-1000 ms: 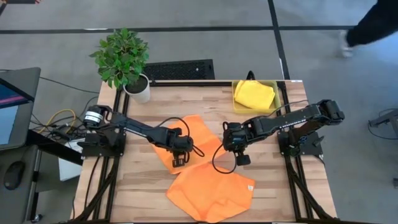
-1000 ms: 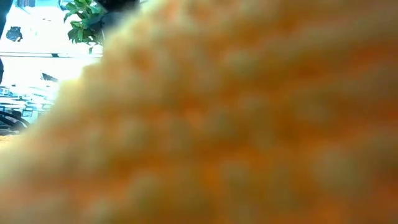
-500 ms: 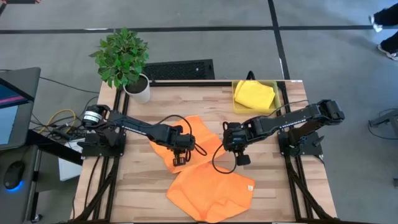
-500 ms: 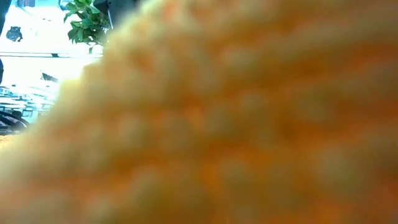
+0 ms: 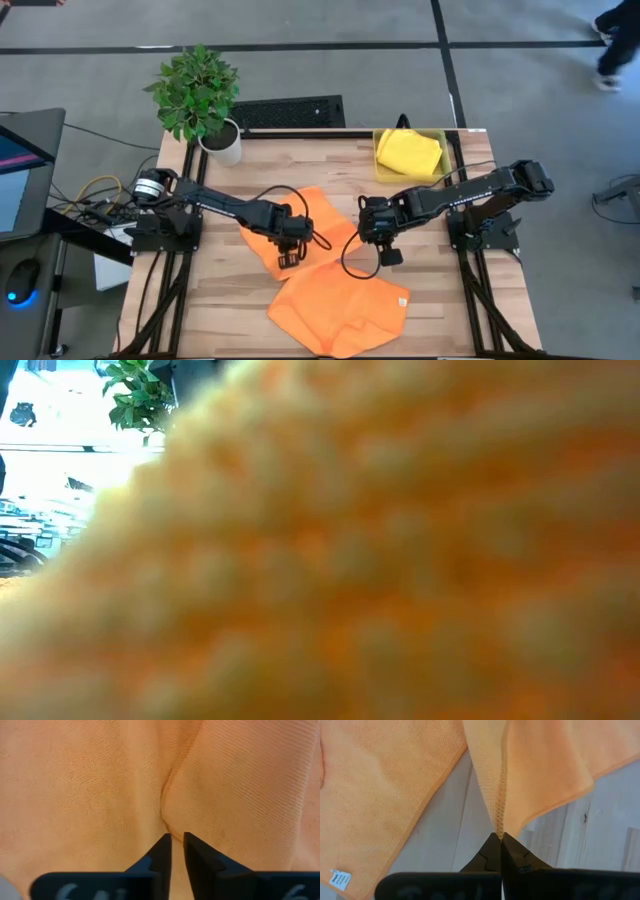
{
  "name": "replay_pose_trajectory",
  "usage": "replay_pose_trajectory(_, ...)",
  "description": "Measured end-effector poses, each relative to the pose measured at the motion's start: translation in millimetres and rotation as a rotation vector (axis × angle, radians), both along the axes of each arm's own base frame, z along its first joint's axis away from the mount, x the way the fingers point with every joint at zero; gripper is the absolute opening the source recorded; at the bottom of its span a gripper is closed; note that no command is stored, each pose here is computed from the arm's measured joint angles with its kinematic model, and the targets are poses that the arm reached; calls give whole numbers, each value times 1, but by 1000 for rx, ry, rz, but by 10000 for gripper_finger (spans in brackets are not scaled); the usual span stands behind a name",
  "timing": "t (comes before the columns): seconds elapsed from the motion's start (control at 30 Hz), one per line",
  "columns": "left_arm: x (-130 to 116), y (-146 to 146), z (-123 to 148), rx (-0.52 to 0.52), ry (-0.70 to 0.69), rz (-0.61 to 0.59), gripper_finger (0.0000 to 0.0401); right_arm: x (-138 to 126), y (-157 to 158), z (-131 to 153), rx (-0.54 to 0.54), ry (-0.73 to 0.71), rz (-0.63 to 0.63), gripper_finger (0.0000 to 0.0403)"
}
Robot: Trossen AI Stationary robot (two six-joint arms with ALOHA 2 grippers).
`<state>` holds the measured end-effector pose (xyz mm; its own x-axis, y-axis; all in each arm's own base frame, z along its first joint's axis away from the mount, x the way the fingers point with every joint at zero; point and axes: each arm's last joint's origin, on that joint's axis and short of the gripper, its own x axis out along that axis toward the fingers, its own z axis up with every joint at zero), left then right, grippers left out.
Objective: Fold microfiber towels
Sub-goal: Fold the top orange microfiber towel
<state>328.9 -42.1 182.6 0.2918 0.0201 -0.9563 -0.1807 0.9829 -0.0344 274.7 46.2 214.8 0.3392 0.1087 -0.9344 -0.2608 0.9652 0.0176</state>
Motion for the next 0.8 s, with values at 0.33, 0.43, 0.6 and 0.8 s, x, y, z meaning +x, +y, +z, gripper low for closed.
replay_pose_trajectory(0.33,5,-4,5,-38,-37,-18,106,1,0,0,2,-10,-1,8)
replay_pose_trajectory(0.43,5,-2,5,40,-48,3,107,1,0,0,2,-9,-2,8)
replay_pose_trajectory(0.6,5,-2,5,65,-49,-36,108,1,-1,0,0,-9,0,8)
replay_pose_trajectory(0.8,6,-2,5,83,-49,-78,108,1,-4,0,-4,-10,1,8)
